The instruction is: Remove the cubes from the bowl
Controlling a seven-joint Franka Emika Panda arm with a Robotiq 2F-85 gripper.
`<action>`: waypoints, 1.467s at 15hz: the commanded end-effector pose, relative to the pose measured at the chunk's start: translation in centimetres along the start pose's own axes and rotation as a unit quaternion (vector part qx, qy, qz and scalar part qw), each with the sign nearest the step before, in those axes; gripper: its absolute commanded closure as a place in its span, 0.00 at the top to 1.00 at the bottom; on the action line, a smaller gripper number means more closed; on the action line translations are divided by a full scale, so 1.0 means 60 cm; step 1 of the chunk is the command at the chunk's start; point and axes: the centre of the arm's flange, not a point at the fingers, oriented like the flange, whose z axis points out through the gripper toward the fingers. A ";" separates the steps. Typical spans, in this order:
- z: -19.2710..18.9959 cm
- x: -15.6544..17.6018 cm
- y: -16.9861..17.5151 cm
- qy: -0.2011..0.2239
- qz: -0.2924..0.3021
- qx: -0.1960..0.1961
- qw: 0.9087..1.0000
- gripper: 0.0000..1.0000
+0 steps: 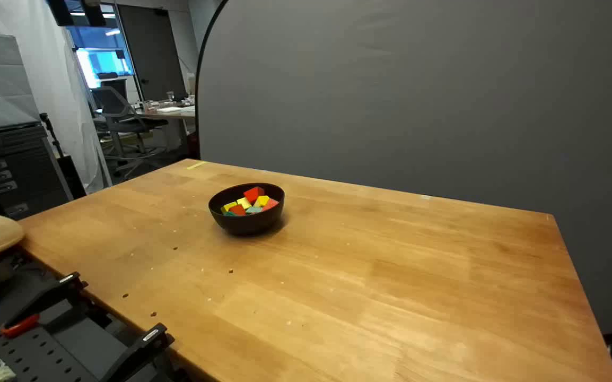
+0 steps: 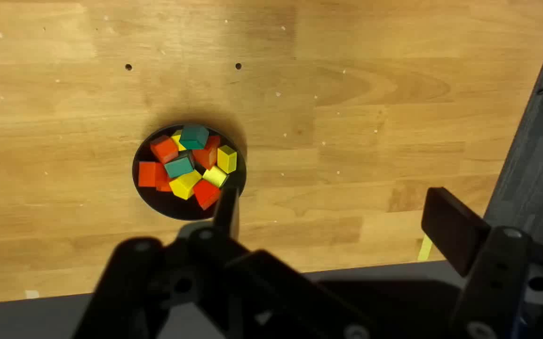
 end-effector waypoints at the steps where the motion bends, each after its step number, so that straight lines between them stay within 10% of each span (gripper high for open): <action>1: -0.002 0.001 -0.001 0.002 0.000 0.000 1.000 1.00; 22: -0.015 0.002 -0.003 0.010 -0.001 0.002 1.000 1.00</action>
